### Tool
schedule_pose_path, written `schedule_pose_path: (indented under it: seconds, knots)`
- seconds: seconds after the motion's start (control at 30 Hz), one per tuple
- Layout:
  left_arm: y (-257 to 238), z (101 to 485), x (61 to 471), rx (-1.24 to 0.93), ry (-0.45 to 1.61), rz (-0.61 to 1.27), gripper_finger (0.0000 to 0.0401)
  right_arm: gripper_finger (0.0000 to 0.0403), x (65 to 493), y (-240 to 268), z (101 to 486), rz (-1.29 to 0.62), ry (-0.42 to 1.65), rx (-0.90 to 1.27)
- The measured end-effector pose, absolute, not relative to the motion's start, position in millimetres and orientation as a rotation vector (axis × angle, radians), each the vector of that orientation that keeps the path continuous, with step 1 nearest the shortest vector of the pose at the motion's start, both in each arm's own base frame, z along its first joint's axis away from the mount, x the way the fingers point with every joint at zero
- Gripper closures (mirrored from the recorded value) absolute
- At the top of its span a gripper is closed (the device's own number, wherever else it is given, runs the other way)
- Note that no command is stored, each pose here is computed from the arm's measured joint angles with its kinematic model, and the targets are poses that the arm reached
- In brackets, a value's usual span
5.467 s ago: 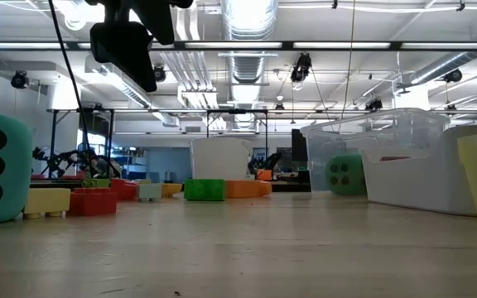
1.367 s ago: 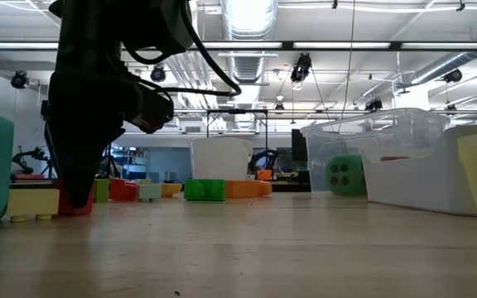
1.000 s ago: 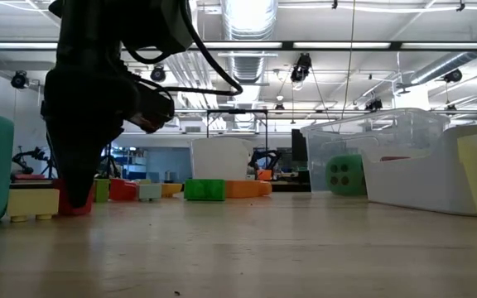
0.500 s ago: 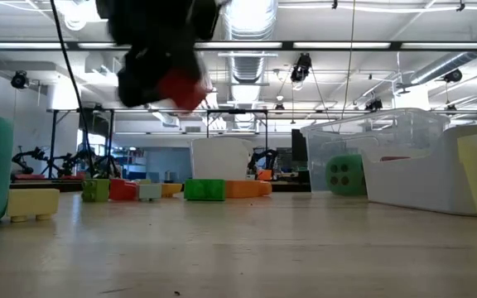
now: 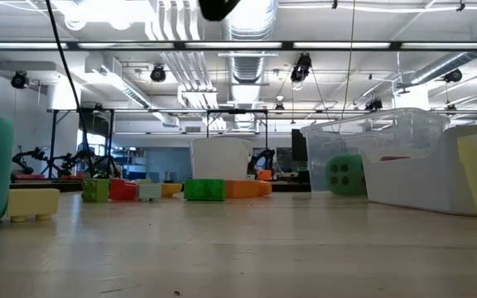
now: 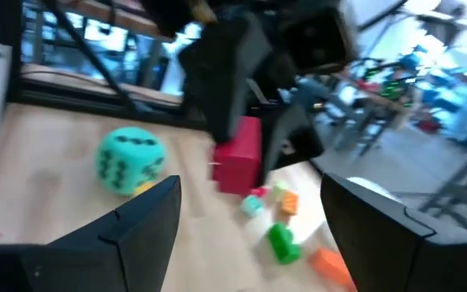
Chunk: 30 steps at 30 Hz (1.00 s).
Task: Pick & Place Toys
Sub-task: Put the red game piece into the yellow bin
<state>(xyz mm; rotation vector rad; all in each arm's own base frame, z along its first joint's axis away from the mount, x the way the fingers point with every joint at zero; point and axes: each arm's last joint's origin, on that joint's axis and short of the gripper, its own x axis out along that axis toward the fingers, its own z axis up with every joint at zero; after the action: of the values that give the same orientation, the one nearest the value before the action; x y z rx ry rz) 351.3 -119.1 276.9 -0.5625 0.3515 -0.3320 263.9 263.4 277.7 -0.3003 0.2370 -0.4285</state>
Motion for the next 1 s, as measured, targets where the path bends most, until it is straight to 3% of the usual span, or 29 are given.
schedule_pose_path:
  seconds: [0.83,1.0]
  knots:
    - [-122.3,286.6,352.5,-0.505,0.243,-0.376,0.0247,0.0114,298.6,242.0,292.8,-0.367,0.215,-0.322]
    - [-122.3,288.2,352.8,-0.506,0.225,-0.379,0.0247,0.0164,299.2,241.7,293.5,-0.368,0.213,-0.330]
